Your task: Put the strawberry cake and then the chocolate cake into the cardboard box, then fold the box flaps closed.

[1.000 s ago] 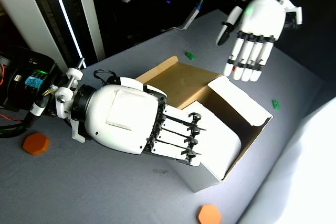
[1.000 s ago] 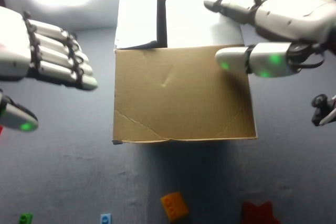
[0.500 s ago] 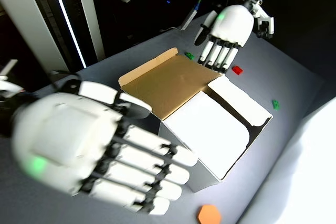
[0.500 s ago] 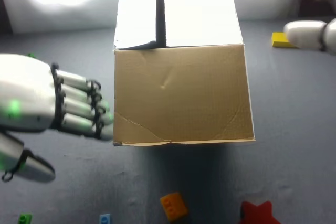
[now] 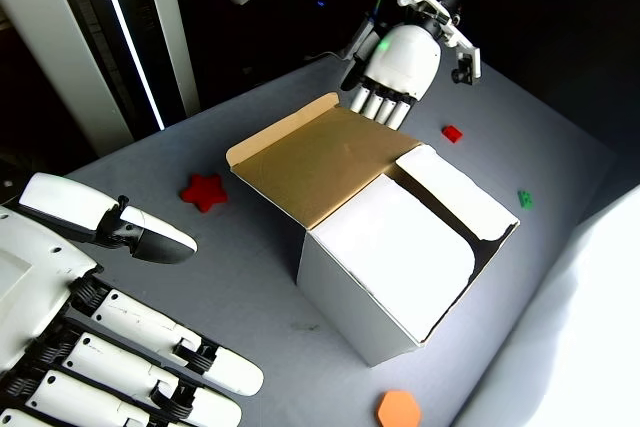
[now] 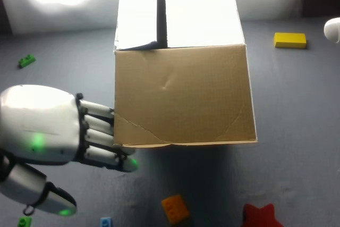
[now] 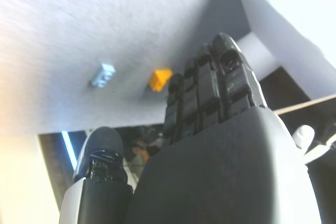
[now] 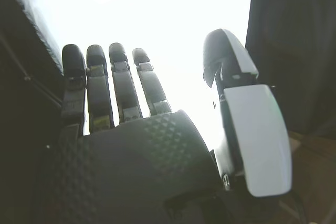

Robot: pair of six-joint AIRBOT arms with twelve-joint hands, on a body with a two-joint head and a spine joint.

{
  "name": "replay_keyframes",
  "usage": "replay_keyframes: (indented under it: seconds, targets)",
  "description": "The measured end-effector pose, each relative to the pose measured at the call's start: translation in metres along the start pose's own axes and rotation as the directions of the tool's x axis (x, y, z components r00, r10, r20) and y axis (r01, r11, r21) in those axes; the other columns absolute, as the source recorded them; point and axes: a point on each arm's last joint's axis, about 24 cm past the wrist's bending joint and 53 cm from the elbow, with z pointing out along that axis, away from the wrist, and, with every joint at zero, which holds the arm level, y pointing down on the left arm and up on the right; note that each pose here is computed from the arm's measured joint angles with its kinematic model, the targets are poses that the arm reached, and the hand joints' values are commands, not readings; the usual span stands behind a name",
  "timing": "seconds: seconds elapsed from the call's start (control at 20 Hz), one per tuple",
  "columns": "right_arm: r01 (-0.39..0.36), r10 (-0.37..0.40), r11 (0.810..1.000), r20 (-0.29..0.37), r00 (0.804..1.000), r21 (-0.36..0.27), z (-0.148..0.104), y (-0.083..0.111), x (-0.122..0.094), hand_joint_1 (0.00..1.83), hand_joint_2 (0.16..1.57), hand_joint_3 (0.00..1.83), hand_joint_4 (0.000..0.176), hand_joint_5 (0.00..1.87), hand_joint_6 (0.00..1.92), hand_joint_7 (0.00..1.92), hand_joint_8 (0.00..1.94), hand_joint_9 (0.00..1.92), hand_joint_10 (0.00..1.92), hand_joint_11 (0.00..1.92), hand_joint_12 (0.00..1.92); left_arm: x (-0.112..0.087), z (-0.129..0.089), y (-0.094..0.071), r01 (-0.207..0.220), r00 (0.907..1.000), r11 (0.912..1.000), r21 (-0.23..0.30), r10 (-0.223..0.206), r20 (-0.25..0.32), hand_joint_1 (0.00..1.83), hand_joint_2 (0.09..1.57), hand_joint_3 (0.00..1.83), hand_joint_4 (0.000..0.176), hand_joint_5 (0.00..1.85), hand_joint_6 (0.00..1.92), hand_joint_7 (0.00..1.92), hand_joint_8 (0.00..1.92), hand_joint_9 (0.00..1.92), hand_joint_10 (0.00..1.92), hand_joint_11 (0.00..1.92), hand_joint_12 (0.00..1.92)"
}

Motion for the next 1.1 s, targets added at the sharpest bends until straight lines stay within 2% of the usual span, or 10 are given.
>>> replay_keyframes:
  seconds: [0.05, 0.15, 0.25, 0.35, 0.4, 0.6, 0.75, 0.9, 0.95, 1.1]
  targets:
    - [-0.004, 0.004, 1.000, 0.003, 1.000, -0.004, 0.000, 0.002, -0.001, 0.11, 1.27, 0.00, 0.000, 0.07, 0.01, 0.15, 0.00, 0.19, 0.01, 0.00, 0.72, 0.000, 0.003, -0.004, -0.003, 1.0000, 1.0000, 0.007, 0.003, -0.002, 0.00, 1.32, 0.00, 0.029, 0.13, 0.00, 0.17, 0.00, 0.17, 0.00, 0.00, 0.60]
    - [-0.007, 0.007, 1.000, 0.012, 1.000, -0.013, 0.001, 0.005, -0.003, 0.11, 1.26, 0.00, 0.000, 0.07, 0.00, 0.15, 0.00, 0.17, 0.00, 0.00, 0.70, -0.004, 0.007, -0.012, -0.015, 0.9999, 0.9996, 0.023, 0.015, 0.006, 0.00, 1.32, 0.00, 0.035, 0.12, 0.00, 0.16, 0.00, 0.17, 0.00, 0.00, 0.58]
    - [-0.006, 0.006, 1.000, 0.010, 1.000, -0.013, 0.001, 0.005, -0.003, 0.16, 1.25, 0.00, 0.000, 0.08, 0.01, 0.14, 0.00, 0.17, 0.01, 0.00, 0.60, -0.018, 0.007, -0.016, -0.013, 0.9992, 0.9994, 0.030, 0.012, 0.039, 0.00, 1.32, 0.00, 0.025, 0.12, 0.00, 0.16, 0.00, 0.16, 0.00, 0.00, 0.60]
    - [-0.002, 0.002, 1.000, 0.009, 1.000, -0.014, 0.002, 0.006, -0.003, 0.16, 1.26, 0.00, 0.000, 0.08, 0.00, 0.14, 0.00, 0.18, 0.01, 0.00, 0.68, -0.038, 0.001, -0.020, -0.013, 0.9967, 0.9991, 0.041, 0.010, 0.080, 0.00, 1.32, 0.00, 0.025, 0.11, 0.00, 0.16, 0.00, 0.15, 0.00, 0.00, 0.58]
    - [0.001, 0.000, 1.000, 0.010, 1.000, -0.014, 0.002, 0.006, -0.003, 0.19, 1.25, 0.00, 0.000, 0.10, 0.01, 0.15, 0.00, 0.18, 0.01, 0.00, 0.63, -0.044, -0.002, -0.022, -0.021, 0.9956, 0.9988, 0.045, 0.017, 0.092, 0.00, 1.32, 0.00, 0.027, 0.12, 0.00, 0.17, 0.00, 0.16, 0.01, 0.00, 0.61]
    - [0.015, -0.015, 1.000, 0.017, 1.000, -0.024, 0.003, 0.010, -0.004, 0.20, 1.24, 0.00, 0.000, 0.13, 0.01, 0.13, 0.00, 0.19, 0.01, 0.00, 0.58, -0.087, -0.022, -0.025, -0.047, 0.9862, 0.9973, 0.057, 0.037, 0.162, 0.00, 1.32, 0.00, 0.029, 0.11, 0.00, 0.14, 0.00, 0.14, 0.00, 0.00, 0.55]
    - [0.017, -0.017, 1.000, 0.008, 1.000, -0.022, 0.003, 0.009, -0.002, 0.23, 1.23, 0.00, 0.000, 0.14, 0.01, 0.14, 0.00, 0.19, 0.01, 0.00, 0.54, -0.126, -0.040, -0.028, -0.067, 0.9705, 0.9956, 0.065, 0.049, 0.236, 0.00, 1.32, 0.00, 0.029, 0.12, 0.00, 0.15, 0.00, 0.15, 0.00, 0.00, 0.63]
    - [0.018, -0.018, 1.000, 0.007, 1.000, -0.022, 0.004, 0.010, -0.002, 0.23, 1.23, 0.00, 0.000, 0.15, 0.01, 0.15, 0.00, 0.20, 0.01, 0.00, 0.64, -0.153, -0.048, -0.022, -0.089, 0.9574, 0.9944, 0.058, 0.069, 0.280, 0.00, 1.32, 0.00, 0.027, 0.12, 0.00, 0.14, 0.00, 0.14, 0.00, 0.00, 0.64]
    - [0.016, -0.016, 1.000, 0.006, 1.000, -0.023, 0.004, 0.010, -0.001, 0.23, 1.22, 0.00, 0.000, 0.15, 0.00, 0.15, 0.00, 0.20, 0.01, 0.00, 0.69, -0.164, -0.045, -0.014, -0.092, 0.9549, 0.9944, 0.052, 0.073, 0.288, 0.00, 1.32, 0.00, 0.027, 0.12, 0.00, 0.15, 0.01, 0.15, 0.01, 0.00, 0.64]
    - [0.016, -0.016, 1.000, 0.001, 1.000, -0.023, 0.004, 0.011, 0.001, 0.24, 1.21, 0.00, 0.000, 0.12, 0.00, 0.15, 0.00, 0.19, 0.00, 0.00, 0.74, -0.179, -0.035, 0.006, -0.098, 0.9531, 0.9947, 0.031, 0.085, 0.290, 0.00, 1.32, 0.00, 0.023, 0.12, 0.00, 0.15, 0.00, 0.16, 0.00, 0.00, 0.66]
